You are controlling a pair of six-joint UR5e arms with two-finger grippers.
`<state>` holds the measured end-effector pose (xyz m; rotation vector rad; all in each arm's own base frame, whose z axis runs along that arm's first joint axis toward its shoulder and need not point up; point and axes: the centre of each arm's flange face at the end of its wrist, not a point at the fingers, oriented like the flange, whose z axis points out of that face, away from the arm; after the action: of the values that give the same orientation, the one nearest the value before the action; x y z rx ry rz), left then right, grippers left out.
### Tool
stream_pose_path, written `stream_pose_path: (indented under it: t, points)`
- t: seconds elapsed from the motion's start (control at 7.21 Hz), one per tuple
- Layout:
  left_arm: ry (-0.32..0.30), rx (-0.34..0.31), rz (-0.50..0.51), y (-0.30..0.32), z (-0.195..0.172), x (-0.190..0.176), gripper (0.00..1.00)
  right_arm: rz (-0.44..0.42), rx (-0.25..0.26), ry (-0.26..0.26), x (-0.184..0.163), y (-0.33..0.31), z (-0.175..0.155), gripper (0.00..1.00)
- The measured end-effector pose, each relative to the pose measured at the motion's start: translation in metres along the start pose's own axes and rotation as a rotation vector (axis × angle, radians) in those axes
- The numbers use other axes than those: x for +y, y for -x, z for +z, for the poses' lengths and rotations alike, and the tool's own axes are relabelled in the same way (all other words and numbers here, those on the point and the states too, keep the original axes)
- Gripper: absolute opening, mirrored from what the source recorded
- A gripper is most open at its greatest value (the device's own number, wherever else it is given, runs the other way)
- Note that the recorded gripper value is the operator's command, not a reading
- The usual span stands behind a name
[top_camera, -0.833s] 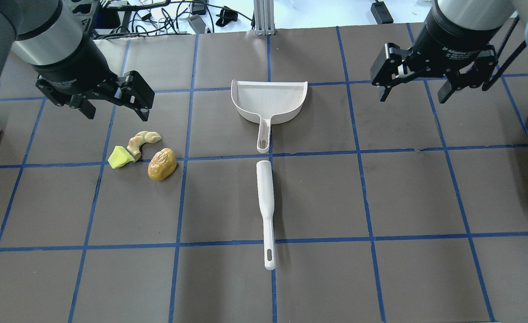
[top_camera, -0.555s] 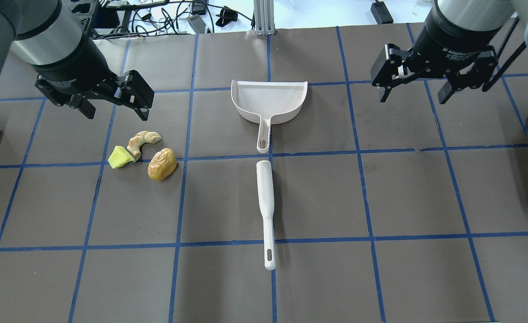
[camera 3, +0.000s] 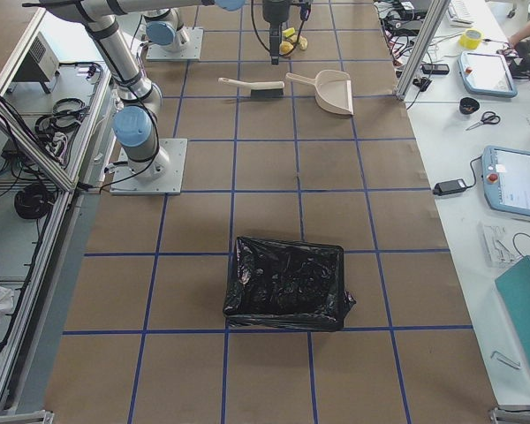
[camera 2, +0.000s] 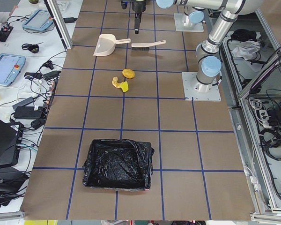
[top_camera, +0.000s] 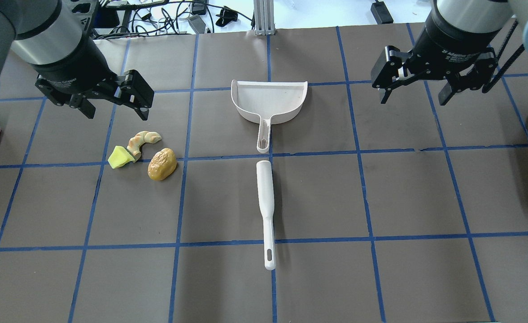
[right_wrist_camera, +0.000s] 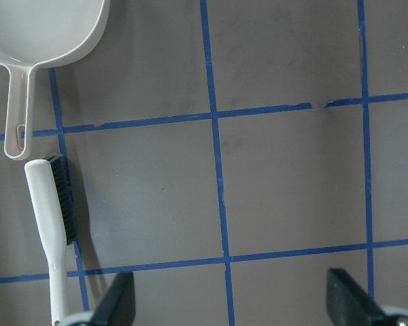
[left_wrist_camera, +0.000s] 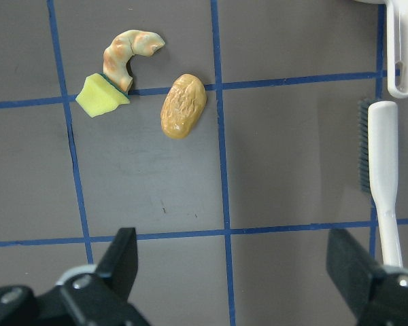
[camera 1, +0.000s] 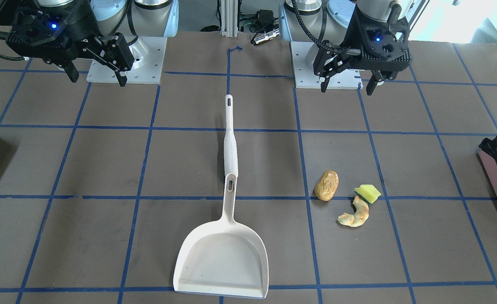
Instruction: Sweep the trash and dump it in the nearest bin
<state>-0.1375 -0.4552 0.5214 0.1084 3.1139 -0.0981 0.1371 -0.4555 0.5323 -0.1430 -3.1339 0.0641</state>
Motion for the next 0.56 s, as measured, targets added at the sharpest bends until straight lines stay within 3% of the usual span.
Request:
stream_pose_path:
  t: [0.56]
  points:
    - [0.003,0.000,0.000,0.0002,0.0030,-0.0006,1.00,0.000,0.001,0.000,0.0002,-0.0001,-0.0002,1.00]
